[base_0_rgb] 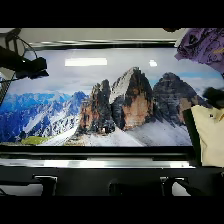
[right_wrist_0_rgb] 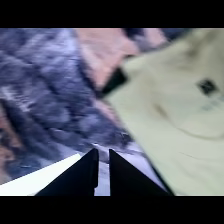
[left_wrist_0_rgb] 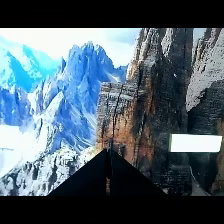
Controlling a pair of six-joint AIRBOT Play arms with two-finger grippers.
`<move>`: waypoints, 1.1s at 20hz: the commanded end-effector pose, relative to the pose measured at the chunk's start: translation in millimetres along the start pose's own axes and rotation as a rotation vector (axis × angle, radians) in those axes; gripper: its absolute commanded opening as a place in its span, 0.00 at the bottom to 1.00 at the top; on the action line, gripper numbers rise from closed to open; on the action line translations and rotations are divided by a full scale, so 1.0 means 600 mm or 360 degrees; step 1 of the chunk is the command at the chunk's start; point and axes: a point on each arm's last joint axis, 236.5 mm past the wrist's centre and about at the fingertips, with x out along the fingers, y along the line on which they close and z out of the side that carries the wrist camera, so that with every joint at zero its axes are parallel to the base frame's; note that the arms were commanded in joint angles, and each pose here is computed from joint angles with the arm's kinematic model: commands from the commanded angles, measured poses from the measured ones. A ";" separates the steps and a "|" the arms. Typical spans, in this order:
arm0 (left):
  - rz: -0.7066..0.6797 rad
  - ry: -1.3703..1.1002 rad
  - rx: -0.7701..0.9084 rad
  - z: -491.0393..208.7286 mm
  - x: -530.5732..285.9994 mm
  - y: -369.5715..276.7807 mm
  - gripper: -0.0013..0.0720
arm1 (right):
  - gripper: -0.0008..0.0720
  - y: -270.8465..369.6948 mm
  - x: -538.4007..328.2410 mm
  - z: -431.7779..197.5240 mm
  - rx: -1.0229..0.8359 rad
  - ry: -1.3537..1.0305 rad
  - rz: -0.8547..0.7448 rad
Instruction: Fold the clothes and pants, and hang the long-sleeved shirts on hangers.
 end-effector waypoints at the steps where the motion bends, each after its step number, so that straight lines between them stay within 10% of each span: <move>1: 0.0067 -0.0107 0.0131 -0.007 -0.059 0.012 0.04 | 0.13 0.260 -0.035 -0.014 -0.0442 -0.0150 0.0484; 9: 0.0120 -0.0254 0.0122 -0.120 -0.077 0.040 0.04 | 0.05 0.509 -0.110 -0.232 -0.1181 -0.0064 0.0799; 22: 0.0132 -0.0217 0.0106 -0.133 -0.079 0.043 0.04 | 0.05 0.518 -0.114 -0.230 -0.1219 -0.0118 0.0797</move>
